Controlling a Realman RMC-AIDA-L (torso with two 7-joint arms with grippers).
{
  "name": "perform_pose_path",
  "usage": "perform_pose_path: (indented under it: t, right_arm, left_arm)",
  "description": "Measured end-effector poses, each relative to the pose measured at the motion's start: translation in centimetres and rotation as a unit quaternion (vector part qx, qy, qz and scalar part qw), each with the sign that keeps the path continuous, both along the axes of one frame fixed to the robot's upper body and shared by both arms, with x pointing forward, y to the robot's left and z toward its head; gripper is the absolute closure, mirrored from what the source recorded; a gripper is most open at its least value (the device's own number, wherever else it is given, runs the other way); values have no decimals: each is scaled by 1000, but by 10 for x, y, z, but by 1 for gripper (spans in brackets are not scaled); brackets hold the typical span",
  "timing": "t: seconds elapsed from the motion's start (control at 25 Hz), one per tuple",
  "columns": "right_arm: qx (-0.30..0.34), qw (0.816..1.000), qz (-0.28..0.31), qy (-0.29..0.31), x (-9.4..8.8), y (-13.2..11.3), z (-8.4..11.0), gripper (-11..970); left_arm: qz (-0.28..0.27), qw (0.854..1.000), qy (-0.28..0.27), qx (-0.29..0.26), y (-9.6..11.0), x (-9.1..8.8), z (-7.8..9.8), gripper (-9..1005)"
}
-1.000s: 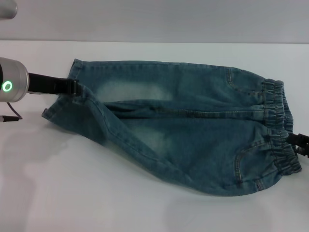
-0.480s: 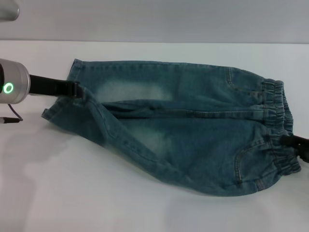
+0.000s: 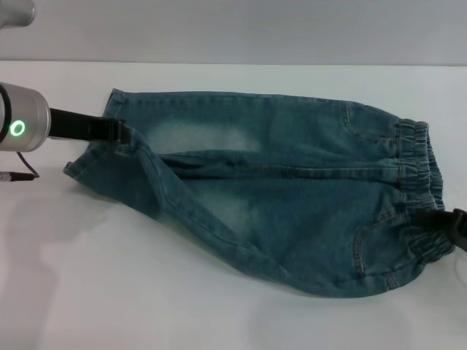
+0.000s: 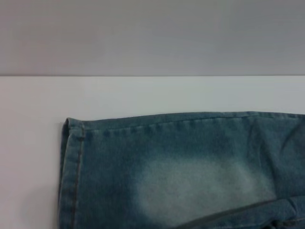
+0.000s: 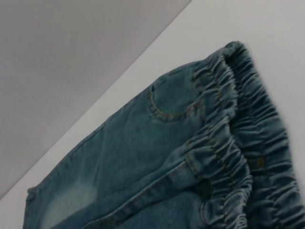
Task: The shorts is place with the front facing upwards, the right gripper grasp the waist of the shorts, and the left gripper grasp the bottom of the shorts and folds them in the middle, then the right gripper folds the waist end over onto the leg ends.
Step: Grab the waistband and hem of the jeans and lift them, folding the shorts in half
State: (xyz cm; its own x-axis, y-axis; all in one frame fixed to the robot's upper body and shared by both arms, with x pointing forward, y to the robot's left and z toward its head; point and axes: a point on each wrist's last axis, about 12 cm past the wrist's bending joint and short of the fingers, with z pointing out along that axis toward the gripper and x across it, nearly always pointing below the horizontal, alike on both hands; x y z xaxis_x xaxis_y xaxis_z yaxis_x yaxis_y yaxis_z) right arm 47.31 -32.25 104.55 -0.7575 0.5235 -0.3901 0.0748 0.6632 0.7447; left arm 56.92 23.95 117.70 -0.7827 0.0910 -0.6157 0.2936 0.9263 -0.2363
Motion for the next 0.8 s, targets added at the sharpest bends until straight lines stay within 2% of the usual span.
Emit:
perform_pose_path:
  t: [0.08, 0.32, 0.8]
  right_arm:
    - [-4, 1000, 8, -3, 0, 2, 1, 732]
    - [-6, 1000, 15, -10, 1, 3, 3, 936]
    - [18, 999, 11, -34, 1, -3, 14, 947]
  left_arm:
    - [-1, 1000, 0, 0, 0, 0, 0, 887]
    - [-2, 1000, -1, 1, -1, 0, 0, 885]
    - [-5, 1000, -5, 1, -2, 1, 0, 880]
